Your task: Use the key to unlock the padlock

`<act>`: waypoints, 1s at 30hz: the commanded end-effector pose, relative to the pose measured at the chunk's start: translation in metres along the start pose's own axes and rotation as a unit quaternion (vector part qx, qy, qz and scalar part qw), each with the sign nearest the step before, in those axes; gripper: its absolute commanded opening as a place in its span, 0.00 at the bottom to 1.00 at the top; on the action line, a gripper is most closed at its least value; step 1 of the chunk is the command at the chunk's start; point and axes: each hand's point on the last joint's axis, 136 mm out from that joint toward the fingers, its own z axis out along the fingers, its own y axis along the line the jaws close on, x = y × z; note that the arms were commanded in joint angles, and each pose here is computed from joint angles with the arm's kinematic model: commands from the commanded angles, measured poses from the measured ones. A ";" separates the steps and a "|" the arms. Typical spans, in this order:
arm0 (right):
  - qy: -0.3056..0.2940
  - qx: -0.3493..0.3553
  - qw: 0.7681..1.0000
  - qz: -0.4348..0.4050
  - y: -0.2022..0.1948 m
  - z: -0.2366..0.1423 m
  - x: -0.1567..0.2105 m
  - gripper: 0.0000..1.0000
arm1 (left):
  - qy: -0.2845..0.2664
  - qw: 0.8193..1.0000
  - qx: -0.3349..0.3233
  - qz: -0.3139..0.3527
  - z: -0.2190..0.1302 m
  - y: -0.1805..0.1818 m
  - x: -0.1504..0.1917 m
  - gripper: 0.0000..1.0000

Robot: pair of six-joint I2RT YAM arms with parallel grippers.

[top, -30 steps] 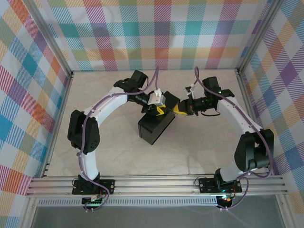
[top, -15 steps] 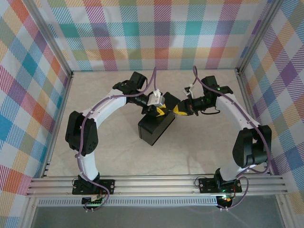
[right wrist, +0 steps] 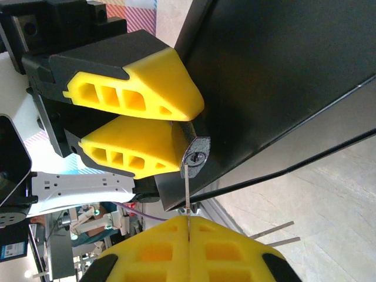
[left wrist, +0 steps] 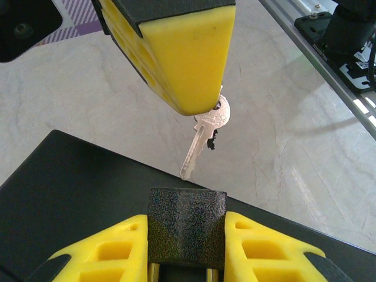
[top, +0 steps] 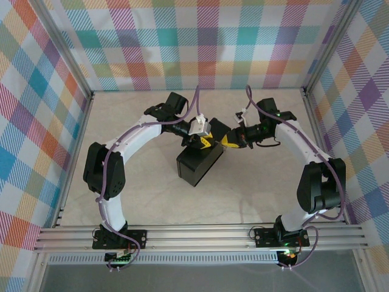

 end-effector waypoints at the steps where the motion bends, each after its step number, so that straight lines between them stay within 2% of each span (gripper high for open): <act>1: 0.006 -0.008 1.000 0.014 -0.006 0.004 0.001 0.00 | -0.029 1.000 0.000 0.012 -0.011 -0.005 -0.018 0.19; 30: 0.006 -0.044 0.999 0.001 0.006 0.009 0.001 0.00 | -0.025 0.999 -0.017 0.011 -0.012 -0.002 -0.018 0.19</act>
